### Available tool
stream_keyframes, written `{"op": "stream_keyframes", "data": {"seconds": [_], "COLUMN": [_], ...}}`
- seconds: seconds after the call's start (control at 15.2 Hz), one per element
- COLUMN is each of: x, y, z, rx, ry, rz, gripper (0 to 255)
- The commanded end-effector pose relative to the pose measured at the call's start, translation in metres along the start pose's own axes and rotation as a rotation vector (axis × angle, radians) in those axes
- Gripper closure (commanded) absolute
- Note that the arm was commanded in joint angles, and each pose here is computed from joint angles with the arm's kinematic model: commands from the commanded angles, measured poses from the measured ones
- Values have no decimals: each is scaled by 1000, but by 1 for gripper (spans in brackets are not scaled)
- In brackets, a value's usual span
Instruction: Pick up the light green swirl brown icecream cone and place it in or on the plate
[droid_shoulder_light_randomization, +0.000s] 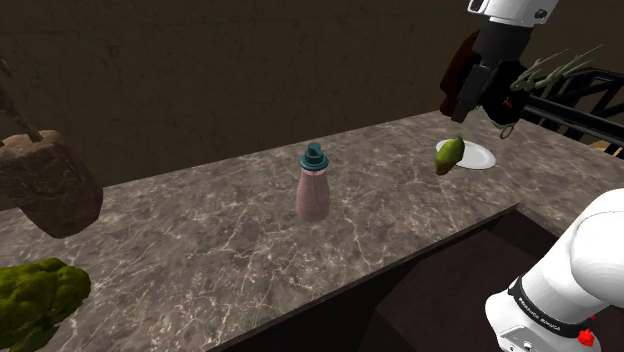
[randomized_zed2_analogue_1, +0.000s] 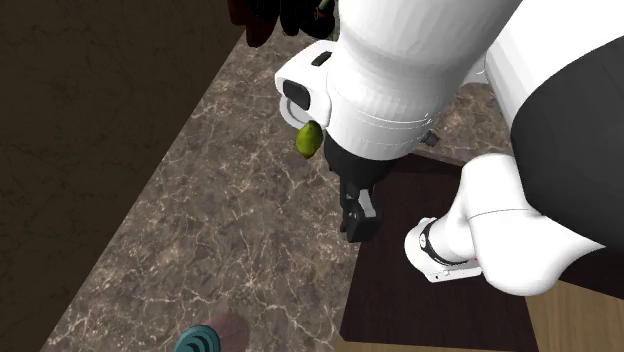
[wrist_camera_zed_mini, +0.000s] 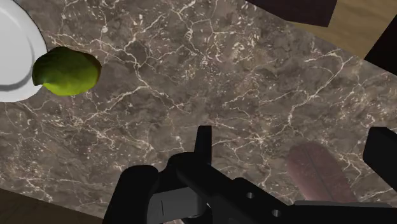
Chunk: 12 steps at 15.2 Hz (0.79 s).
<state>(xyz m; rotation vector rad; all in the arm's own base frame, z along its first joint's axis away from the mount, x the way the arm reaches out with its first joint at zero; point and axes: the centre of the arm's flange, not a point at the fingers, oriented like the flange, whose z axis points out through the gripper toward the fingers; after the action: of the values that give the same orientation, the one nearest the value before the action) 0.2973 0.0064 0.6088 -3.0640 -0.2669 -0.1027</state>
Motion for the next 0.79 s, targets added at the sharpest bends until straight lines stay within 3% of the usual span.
{"op": "stream_keyframes", "data": {"seconds": [0.0,0.73], "x": [0,-53], "y": [0,102], "z": [0,88], "rx": [0,-101], "ry": [0,280], "rz": [0,99], "gripper": [0,0]}}
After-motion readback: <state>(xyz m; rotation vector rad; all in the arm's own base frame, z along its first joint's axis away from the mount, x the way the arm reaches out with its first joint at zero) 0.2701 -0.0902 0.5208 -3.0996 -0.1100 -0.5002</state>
